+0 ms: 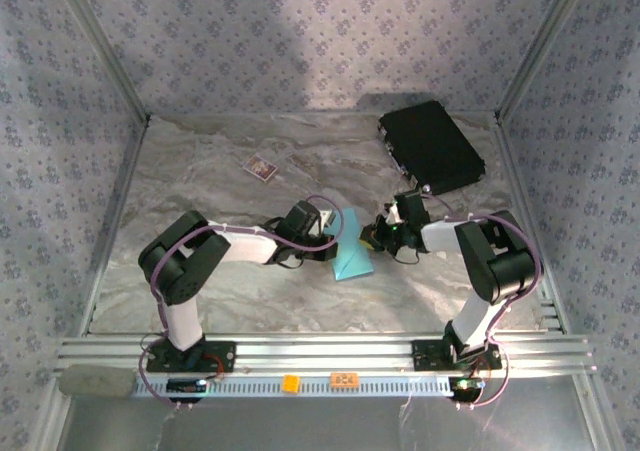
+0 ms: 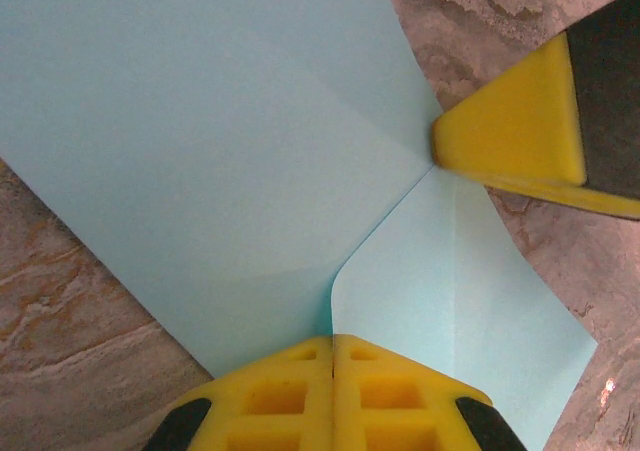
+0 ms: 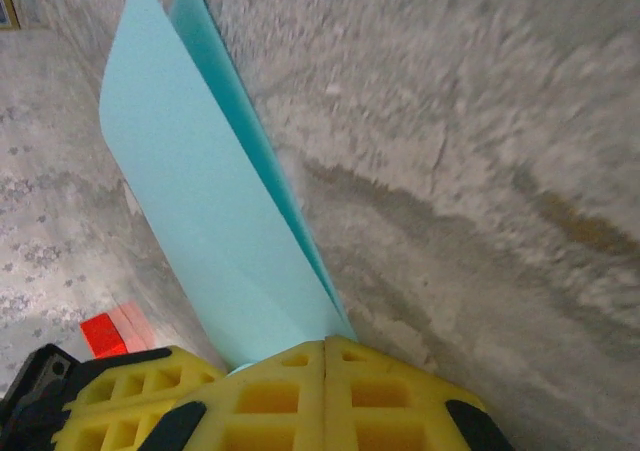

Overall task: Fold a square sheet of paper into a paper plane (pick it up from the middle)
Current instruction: Fold the triangle a second time at the center of the table.

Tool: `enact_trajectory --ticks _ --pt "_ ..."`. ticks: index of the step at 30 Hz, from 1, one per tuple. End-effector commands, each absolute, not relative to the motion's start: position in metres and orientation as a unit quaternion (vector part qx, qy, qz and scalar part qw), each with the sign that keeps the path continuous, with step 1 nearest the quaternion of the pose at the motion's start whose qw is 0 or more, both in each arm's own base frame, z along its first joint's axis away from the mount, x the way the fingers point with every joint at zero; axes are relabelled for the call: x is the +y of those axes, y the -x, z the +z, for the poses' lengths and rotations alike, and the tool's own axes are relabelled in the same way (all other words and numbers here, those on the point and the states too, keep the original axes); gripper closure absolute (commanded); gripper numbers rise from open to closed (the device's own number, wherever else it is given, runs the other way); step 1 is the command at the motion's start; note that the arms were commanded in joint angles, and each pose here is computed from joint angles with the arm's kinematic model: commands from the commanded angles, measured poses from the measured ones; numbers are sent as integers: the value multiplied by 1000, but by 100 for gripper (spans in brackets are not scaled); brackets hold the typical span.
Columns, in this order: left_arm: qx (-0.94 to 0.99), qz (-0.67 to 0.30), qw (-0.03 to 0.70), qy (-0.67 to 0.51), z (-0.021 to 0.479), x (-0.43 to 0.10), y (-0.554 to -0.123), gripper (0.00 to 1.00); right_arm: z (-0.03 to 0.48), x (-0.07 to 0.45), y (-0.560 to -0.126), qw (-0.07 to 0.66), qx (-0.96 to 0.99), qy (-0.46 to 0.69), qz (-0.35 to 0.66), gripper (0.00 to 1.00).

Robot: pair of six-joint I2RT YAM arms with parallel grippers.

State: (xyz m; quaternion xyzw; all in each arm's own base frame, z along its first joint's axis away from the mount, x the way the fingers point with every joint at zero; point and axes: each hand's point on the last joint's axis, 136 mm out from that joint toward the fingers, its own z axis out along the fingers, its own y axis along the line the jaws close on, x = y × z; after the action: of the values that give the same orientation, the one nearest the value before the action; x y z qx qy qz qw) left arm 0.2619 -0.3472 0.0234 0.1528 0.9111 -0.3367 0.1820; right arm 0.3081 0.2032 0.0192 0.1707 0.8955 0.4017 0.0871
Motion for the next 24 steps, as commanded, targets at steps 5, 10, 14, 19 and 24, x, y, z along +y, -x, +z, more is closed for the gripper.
enact_trajectory --ticks 5,10,14,19,24 --pt "925 -311 162 -150 9 -337 -259 99 37 189 -319 126 890 -184 397 100" --pt "924 -311 163 -152 10 -337 -259 99 48 207 -304 119 895 -150 404 100" --pt "925 -309 162 -151 9 -336 -259 99 45 228 -289 97 899 -123 410 100" --pt "925 -309 163 -150 10 -336 -259 99 35 236 -279 77 904 -112 406 100" --pt "924 -311 163 -150 10 -336 -259 98 12 229 -268 56 912 -127 386 100"
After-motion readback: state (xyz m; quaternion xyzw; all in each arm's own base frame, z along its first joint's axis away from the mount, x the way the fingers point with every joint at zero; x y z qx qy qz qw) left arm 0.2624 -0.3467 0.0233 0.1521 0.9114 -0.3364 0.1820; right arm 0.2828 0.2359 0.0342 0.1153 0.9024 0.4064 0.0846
